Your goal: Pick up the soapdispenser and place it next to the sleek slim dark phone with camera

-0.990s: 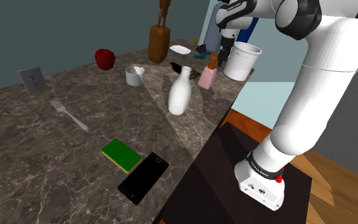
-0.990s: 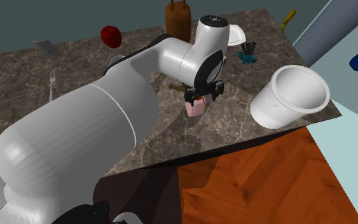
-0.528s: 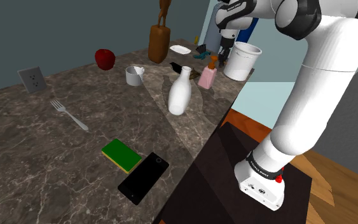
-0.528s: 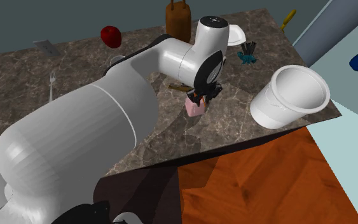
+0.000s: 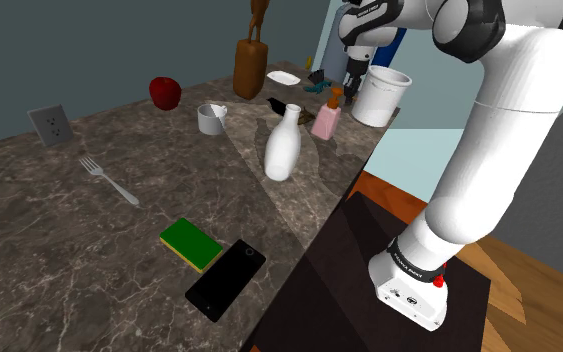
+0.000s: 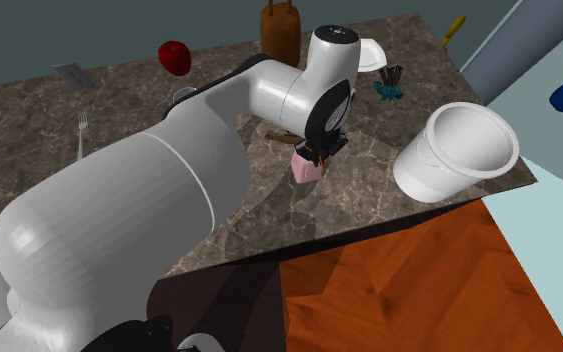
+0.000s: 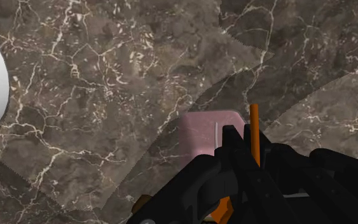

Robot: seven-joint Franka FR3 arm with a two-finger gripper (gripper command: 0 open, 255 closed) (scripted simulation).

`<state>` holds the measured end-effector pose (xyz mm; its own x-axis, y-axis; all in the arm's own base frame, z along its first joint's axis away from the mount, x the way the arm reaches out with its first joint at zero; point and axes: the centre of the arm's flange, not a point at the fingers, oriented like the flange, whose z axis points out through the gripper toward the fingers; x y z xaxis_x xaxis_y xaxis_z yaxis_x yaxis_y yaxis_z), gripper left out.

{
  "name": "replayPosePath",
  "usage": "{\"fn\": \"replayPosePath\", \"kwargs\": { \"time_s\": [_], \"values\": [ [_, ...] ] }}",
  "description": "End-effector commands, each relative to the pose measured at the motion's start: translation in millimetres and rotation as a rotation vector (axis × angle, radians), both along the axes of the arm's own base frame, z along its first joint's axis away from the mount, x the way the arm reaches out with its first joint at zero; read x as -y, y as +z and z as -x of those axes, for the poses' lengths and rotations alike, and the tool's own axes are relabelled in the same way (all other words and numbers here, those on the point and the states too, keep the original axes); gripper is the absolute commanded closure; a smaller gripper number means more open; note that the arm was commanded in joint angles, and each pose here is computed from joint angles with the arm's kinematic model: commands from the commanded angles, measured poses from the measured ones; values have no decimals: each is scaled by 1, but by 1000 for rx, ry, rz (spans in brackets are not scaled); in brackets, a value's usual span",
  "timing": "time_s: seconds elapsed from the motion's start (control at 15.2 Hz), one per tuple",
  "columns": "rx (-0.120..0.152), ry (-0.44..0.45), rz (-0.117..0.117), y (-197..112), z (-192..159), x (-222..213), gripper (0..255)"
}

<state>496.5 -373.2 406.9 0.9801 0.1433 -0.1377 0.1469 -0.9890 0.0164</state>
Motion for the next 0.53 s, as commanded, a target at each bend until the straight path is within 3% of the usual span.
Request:
{"fn": "replayPosePath", "kwargs": {
  "time_s": [0.0,0.46],
  "values": [
    [0,0,0,5,0,0,255],
    [0,0,0,42,0,0,255]
  ]
}}
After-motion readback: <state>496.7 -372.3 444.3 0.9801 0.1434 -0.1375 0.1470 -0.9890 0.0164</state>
